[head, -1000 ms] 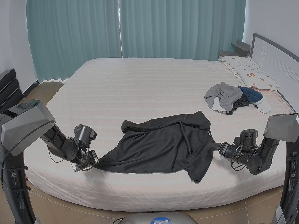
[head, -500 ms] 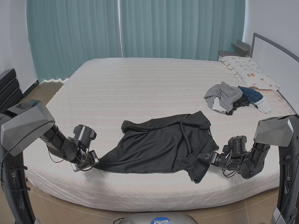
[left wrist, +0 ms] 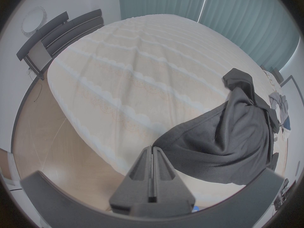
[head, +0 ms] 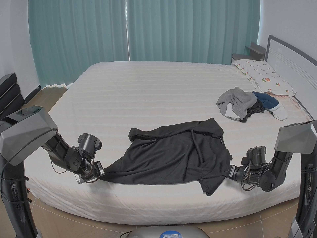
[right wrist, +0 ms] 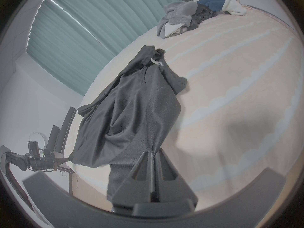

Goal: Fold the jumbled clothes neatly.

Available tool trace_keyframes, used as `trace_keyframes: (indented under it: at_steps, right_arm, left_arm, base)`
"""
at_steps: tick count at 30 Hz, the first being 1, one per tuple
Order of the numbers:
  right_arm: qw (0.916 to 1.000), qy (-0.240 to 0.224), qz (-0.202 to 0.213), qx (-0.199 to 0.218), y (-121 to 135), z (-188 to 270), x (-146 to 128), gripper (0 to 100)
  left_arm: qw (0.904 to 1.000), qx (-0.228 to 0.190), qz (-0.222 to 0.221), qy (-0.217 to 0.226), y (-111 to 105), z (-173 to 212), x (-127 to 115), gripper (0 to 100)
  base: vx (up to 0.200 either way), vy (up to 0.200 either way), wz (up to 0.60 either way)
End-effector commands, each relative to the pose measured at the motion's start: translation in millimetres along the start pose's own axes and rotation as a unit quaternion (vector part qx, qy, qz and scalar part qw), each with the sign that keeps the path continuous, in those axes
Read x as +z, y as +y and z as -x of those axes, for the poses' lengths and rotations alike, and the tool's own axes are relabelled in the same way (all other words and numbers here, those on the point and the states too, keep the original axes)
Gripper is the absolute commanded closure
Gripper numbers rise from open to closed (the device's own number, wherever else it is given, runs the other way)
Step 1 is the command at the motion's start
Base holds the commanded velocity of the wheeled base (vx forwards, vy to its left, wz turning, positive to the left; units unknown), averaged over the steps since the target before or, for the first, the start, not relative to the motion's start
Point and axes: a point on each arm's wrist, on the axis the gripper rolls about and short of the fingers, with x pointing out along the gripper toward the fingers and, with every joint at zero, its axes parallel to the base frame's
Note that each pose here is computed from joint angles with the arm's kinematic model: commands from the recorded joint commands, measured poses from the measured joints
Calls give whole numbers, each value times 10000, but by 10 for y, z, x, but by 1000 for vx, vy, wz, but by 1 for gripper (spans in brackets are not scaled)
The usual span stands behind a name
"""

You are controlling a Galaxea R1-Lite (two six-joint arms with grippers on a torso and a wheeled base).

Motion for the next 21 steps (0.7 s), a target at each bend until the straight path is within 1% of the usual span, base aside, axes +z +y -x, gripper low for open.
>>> trace_keyframes:
  at_steps: [1, 4, 8, 10, 13, 15, 18, 21]
  right_arm:
    - [9997, -244, -44, -26, -15, 420, 126, 100]
    - [9996, -284, -43, -41, -91, 644, 152, 100]
    - [9997, -215, -86, -48, -151, 915, 82, 100]
    - [9997, -219, -63, -88, -164, 972, 63, 100]
    - [9994, -183, 158, -235, -210, 1166, -13, 100]
    - [9993, -149, 183, -283, -212, 1198, -33, 100]
    - [9988, 47, 224, -435, -243, 1270, -85, 100]
    - [9978, 155, 356, -529, -257, 1285, -108, 100]
  left_arm:
    - [9999, -24, -150, 55, 26, 74, -50, 100]
    - [9994, -73, -320, 114, 55, 148, -92, 100]
    - [9974, -90, -669, 246, 63, 228, -227, 100]
    - [9968, -87, -741, 272, 63, 248, -249, 100]
    - [9946, -20, -936, 445, 38, 321, -331, 100]
    - [9940, 0, -976, 487, 35, 345, -348, 100]
    - [9910, 92, -1157, 671, 26, 414, -427, 100]
    - [9877, 197, -1303, 844, 23, 436, -501, 100]
  base:
    - [0, 0, 0]
    - [0, 0, 0]
    - [0, 0, 0]
    - [0, 0, 0]
    - [0, 0, 0]
    - [0, 0, 0]
    - [0, 0, 0]
    - [0, 0, 0]
